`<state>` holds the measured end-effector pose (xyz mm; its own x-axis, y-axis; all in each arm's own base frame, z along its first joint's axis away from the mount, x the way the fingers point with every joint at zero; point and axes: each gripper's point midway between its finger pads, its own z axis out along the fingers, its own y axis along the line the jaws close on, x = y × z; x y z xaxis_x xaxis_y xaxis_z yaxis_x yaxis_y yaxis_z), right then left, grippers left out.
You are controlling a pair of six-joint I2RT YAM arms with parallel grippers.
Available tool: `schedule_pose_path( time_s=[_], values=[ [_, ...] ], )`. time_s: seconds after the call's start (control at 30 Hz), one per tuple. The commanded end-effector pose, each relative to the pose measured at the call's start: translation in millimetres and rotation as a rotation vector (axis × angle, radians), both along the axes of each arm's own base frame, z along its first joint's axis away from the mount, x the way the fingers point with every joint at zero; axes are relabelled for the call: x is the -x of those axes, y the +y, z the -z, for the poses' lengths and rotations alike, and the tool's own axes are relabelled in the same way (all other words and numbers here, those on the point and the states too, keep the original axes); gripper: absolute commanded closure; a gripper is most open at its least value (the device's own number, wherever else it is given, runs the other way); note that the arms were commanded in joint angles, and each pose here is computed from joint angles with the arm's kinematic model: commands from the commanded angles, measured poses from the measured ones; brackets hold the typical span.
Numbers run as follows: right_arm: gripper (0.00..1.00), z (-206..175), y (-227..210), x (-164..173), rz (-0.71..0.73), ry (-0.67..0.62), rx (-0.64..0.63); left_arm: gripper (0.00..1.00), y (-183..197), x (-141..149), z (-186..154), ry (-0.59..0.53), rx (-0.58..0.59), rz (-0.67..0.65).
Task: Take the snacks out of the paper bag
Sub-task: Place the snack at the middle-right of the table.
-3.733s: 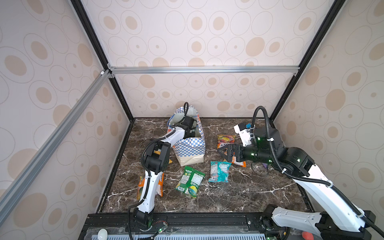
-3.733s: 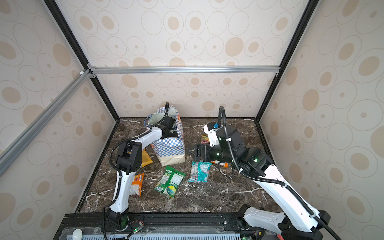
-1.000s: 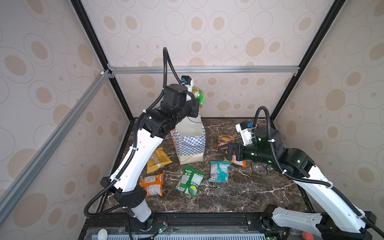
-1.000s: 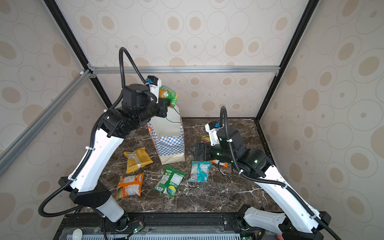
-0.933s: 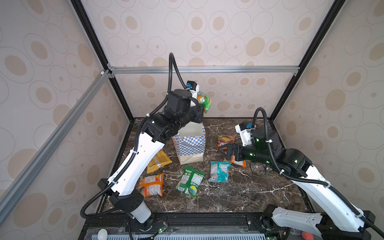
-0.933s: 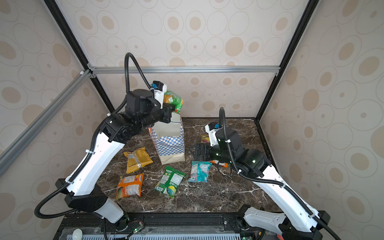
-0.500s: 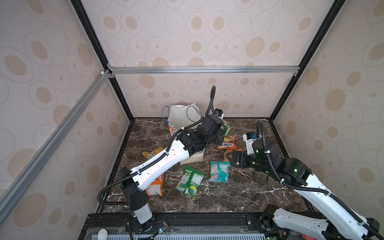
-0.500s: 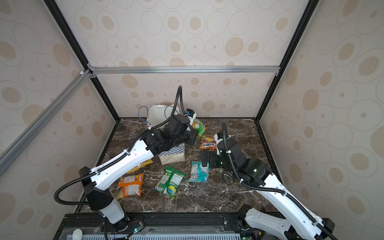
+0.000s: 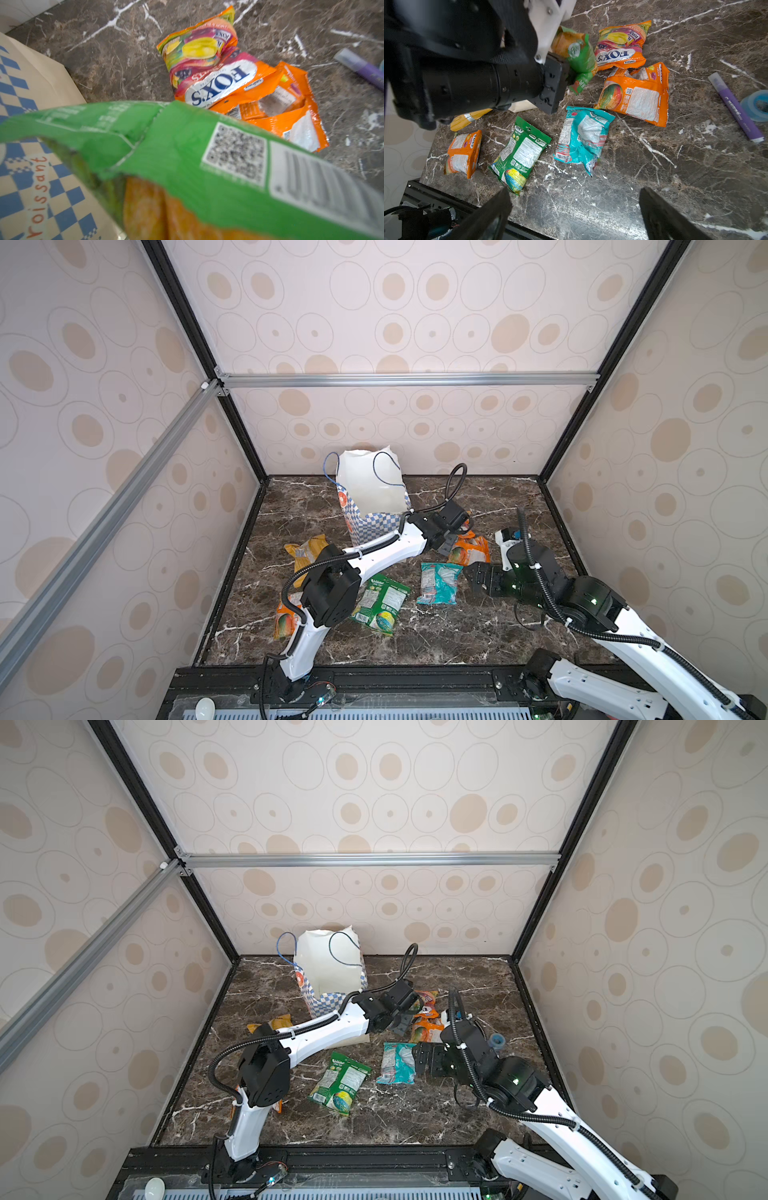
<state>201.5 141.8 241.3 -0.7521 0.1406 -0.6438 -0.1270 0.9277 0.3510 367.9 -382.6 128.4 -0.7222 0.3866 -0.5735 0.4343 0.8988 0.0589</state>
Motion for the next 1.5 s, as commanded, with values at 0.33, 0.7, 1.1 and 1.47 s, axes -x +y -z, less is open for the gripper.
schedule_pose_path(
  time_s=[0.33, 0.7, 1.1, 1.47],
  values=[
    [0.0, -7, -9, -4, 0.038, -0.031, 0.019, 0.44, -8, 10, -70, -0.064, 0.231, 0.023],
    [0.0, -16, 2, -13, 0.012, -0.05, 0.016, 0.28, 6, 21, -39, 0.028, 0.164, 0.034],
    [0.02, -38, 48, -66, -0.201, 0.003, -0.359, 0.21, -21, 52, -71, 0.059, 0.393, 0.217],
    [0.52, 2, 21, -103, -0.002, 0.019, -0.209, 0.21, -19, 56, -86, 0.043, 0.404, 0.227]
  ],
)
